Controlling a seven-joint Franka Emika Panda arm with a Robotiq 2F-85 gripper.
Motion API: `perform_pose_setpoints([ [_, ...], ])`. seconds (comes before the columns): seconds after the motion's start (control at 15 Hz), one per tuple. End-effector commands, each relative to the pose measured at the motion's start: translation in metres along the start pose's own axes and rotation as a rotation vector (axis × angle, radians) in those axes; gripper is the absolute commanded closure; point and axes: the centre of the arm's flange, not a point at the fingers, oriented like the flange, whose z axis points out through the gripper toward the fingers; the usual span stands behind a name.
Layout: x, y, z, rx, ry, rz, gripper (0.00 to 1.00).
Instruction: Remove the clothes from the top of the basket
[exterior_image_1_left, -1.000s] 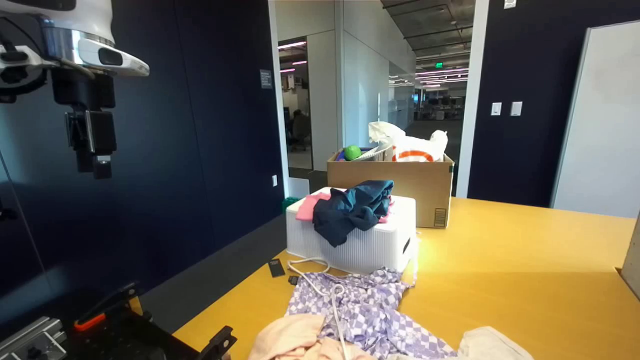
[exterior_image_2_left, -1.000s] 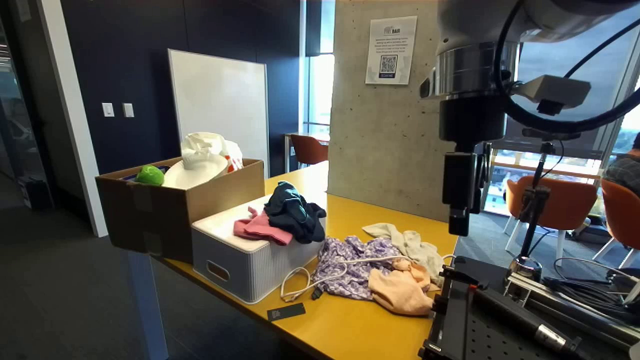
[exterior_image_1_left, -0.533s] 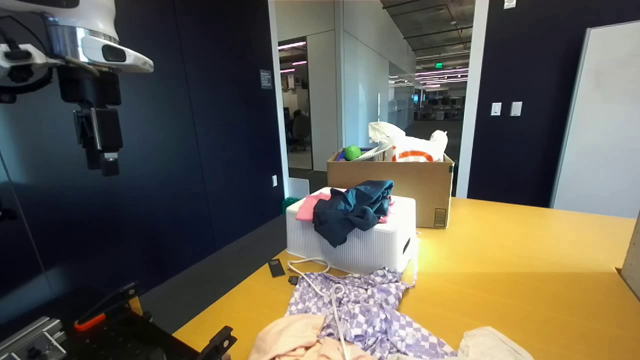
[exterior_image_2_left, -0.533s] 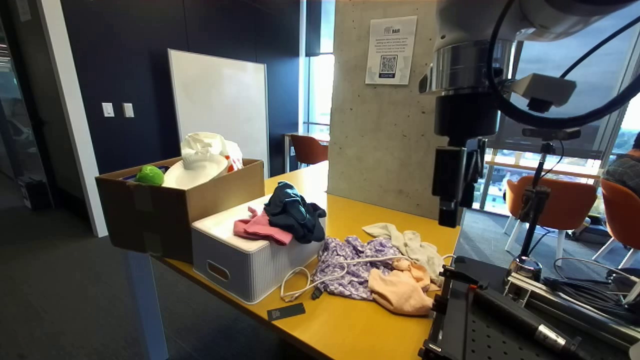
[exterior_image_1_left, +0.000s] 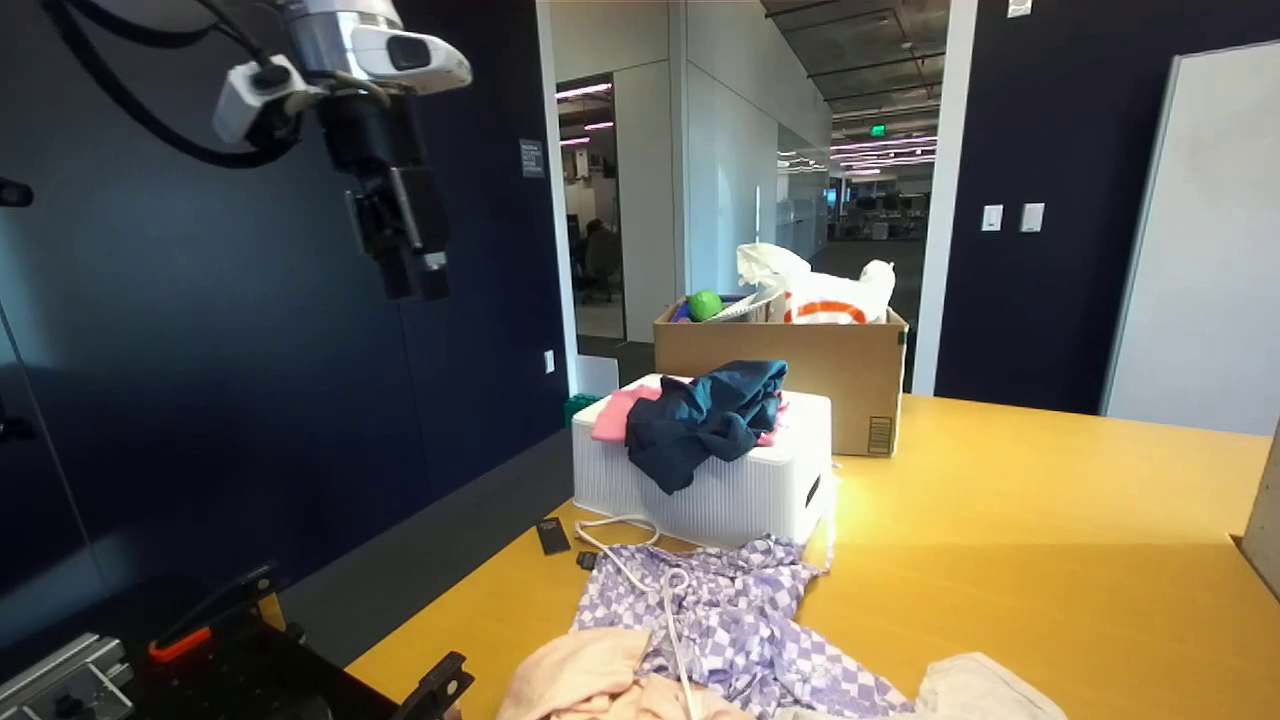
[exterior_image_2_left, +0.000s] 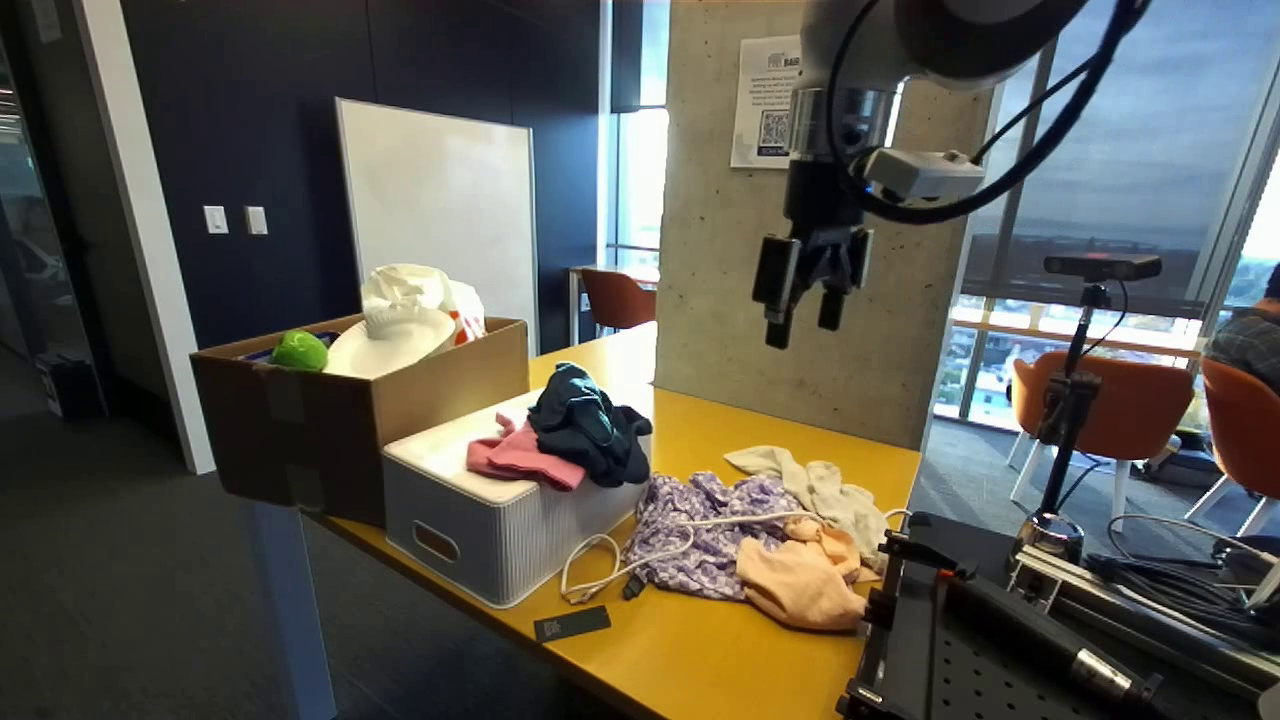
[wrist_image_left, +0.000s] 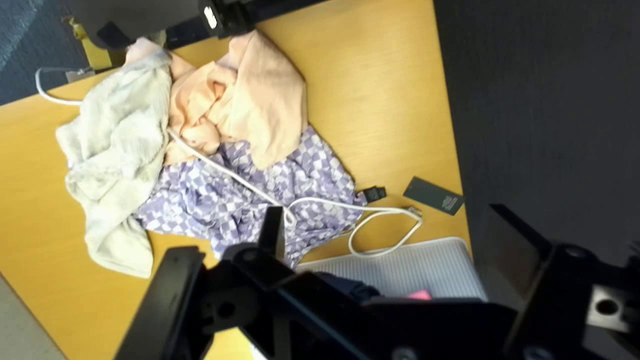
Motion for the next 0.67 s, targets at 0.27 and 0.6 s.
perform_pose_setpoints([
  [0.27, 0.17, 0.031, 0.022, -0.02, 0.078, -0.005, 0.0],
  [0.6, 0.241, 0.057, 0.03, 0.041, 0.075, -0.034, 0.0],
])
